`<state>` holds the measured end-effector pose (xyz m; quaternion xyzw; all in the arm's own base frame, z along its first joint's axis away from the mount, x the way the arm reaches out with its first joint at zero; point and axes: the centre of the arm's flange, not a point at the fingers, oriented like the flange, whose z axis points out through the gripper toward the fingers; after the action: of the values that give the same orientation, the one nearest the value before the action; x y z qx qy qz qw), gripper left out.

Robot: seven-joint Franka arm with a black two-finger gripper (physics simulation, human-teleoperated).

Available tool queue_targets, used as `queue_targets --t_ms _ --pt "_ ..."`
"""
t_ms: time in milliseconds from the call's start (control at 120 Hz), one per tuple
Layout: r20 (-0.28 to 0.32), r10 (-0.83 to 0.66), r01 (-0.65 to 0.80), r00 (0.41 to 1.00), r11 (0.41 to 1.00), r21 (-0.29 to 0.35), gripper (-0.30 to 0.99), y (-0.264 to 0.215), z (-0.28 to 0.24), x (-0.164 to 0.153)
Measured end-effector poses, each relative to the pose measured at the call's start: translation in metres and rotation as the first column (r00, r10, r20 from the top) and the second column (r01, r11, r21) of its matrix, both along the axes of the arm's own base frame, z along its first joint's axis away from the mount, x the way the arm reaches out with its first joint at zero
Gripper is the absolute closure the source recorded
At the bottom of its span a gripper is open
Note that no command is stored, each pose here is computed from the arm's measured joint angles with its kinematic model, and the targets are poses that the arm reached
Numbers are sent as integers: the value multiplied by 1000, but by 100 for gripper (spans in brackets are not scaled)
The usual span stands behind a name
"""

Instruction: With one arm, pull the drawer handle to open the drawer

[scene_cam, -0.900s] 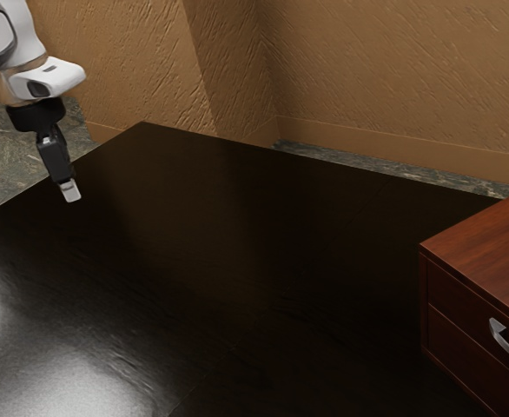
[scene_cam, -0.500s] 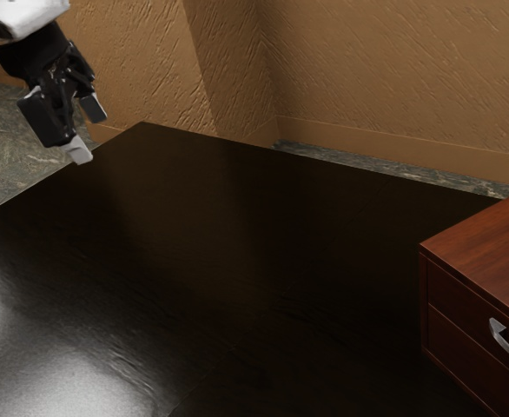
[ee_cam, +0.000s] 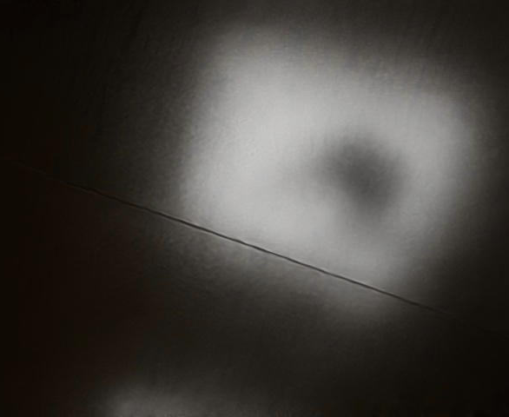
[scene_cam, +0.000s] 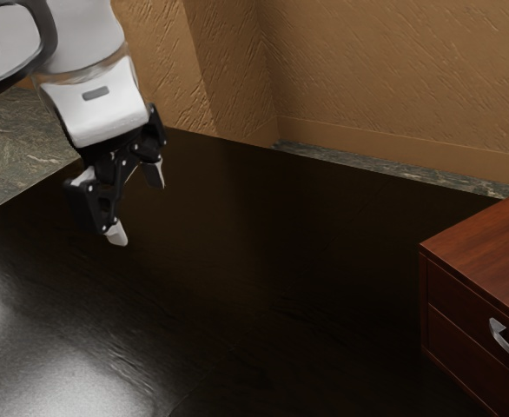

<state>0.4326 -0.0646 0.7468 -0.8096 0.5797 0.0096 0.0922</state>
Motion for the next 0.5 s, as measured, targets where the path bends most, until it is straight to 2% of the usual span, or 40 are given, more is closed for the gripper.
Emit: queue_targets --t_ms 150,258,500 --pt "-3 -52 52 999 998 32 0 -17 -12 -7" --pt "-25 -88 89 996 995 49 0 -25 -48 -10" --pt "39 -299 297 954 954 50 0 -95 -91 -1"
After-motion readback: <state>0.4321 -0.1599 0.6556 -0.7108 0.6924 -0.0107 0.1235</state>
